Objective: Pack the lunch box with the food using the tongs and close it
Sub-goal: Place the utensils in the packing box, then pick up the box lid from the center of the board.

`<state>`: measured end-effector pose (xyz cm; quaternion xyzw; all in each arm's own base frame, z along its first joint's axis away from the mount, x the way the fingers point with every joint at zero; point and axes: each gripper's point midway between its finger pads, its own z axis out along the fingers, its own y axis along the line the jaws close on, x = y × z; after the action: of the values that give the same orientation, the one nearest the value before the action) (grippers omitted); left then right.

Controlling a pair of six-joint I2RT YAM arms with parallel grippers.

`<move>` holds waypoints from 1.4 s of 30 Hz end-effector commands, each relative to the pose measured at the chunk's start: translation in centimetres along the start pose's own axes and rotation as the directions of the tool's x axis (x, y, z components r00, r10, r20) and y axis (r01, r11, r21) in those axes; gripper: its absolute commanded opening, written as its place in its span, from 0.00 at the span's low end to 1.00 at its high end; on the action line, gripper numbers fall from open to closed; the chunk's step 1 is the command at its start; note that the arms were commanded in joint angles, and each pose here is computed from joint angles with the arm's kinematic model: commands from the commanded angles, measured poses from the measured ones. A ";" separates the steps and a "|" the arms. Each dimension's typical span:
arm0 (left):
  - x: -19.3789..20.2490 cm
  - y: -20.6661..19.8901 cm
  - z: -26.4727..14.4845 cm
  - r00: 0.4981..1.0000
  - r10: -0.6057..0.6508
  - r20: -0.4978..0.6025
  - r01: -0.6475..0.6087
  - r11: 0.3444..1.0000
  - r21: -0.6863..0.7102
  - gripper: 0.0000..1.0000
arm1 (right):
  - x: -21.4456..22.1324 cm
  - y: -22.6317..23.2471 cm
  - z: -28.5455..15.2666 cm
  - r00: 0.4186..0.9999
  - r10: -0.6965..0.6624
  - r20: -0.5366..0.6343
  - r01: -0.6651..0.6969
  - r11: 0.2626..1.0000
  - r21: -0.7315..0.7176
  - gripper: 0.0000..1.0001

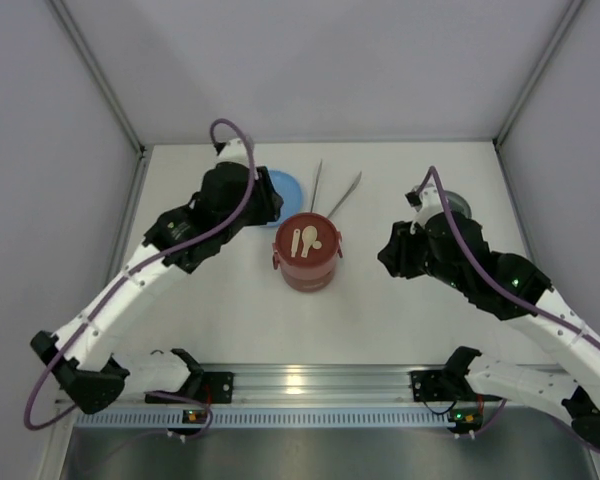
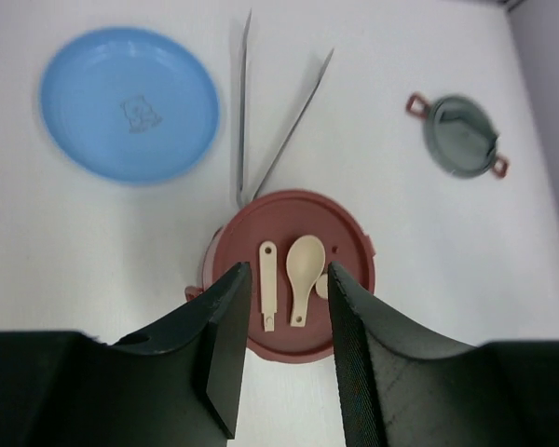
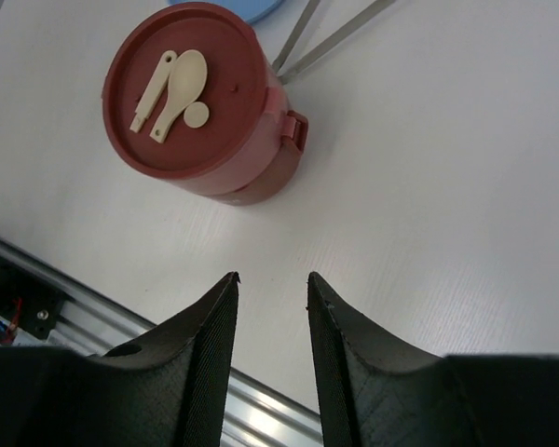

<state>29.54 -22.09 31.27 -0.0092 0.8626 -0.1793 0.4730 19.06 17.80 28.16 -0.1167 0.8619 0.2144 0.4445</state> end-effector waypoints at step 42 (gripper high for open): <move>6.5 12.2 -6.8 0.992 0.028 0.125 -0.030 0.999 0.016 0.50 | -4.7 -36.0 17.8 0.300 0.818 0.491 -0.906 0.083 0.415 0.56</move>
<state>21.87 -10.20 25.22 -0.0074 0.8344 -0.1913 0.5168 46.00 -4.49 11.50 0.5417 0.7869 0.1106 0.2739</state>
